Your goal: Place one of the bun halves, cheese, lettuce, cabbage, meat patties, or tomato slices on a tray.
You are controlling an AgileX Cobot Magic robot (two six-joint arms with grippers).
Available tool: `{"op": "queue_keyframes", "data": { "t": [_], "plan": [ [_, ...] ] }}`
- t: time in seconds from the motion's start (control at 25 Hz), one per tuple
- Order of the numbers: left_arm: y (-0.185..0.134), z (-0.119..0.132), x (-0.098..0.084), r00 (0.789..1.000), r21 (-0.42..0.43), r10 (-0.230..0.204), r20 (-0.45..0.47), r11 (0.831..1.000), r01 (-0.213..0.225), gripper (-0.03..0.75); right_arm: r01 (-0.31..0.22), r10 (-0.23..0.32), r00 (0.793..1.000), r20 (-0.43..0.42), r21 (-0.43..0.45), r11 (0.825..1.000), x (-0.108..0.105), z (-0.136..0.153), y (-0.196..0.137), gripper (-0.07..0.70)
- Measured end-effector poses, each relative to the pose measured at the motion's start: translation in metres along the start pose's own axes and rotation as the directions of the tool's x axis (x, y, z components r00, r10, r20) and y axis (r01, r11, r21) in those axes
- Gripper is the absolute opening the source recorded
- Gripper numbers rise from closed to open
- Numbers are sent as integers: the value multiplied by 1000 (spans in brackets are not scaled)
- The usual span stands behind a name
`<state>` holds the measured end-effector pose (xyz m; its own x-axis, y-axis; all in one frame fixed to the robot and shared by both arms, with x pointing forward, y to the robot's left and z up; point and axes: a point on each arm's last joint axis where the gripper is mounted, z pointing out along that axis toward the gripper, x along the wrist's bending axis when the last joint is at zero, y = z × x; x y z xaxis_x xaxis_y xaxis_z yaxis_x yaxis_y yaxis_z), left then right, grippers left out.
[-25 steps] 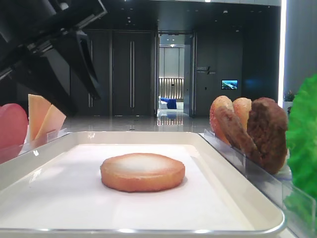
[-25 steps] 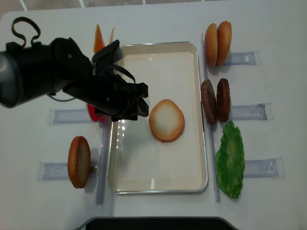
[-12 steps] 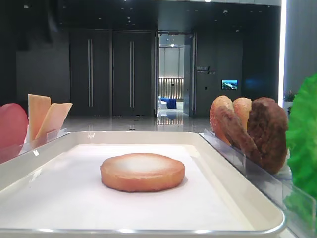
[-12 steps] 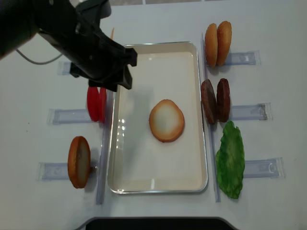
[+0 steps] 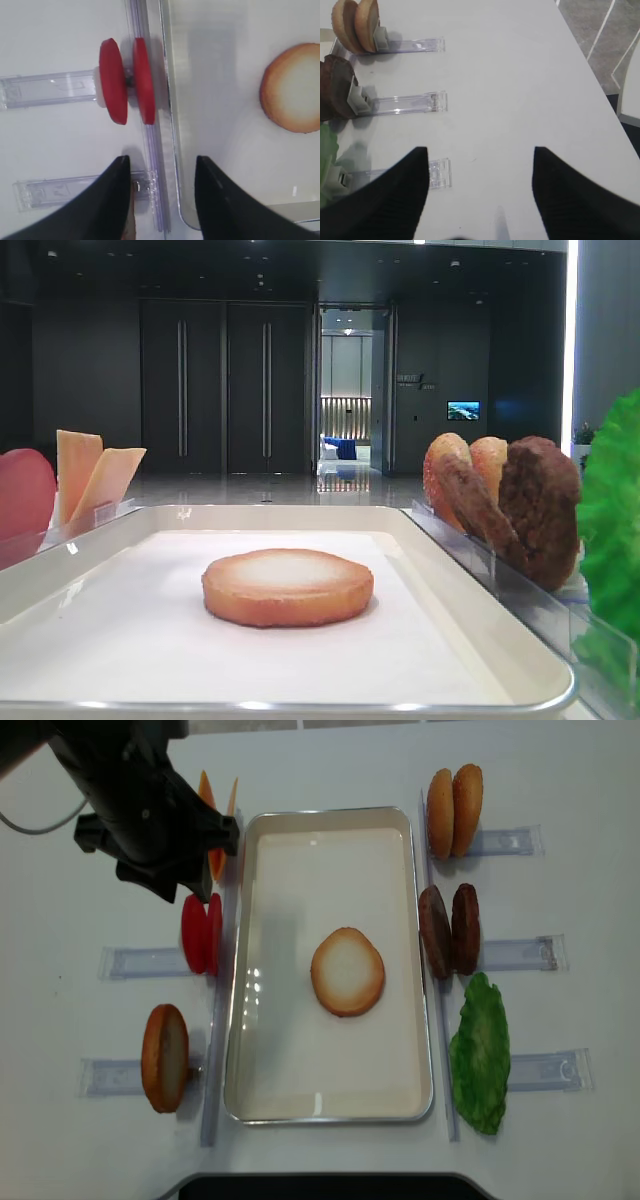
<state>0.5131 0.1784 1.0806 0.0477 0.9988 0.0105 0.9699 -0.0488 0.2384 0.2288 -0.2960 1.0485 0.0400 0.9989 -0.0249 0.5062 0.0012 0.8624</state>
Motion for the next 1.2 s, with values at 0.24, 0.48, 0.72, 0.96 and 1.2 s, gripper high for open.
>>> {"op": "queue_keyframes", "data": {
  "t": [0.24,0.48,0.72,0.96,1.2],
  "plan": [
    [11,-15,82,988,-62,-137,-70,989,132,330,0,0,1000,0,0,1000,0,0,0,429],
    [-3,-39,160,965,-120,-214,-153,973,197,330,0,0,1000,0,0,1000,0,0,0,429],
    [-43,-62,167,959,-176,-250,-132,958,225,330,0,0,1000,0,0,1000,0,0,0,429],
    [-118,-48,150,958,-141,-262,-117,959,246,330,0,0,1000,0,0,1000,0,0,0,429],
    [-201,-36,133,957,-239,-271,-101,941,241,325,0,0,1000,0,0,1000,0,0,0,429]
  ]
}}
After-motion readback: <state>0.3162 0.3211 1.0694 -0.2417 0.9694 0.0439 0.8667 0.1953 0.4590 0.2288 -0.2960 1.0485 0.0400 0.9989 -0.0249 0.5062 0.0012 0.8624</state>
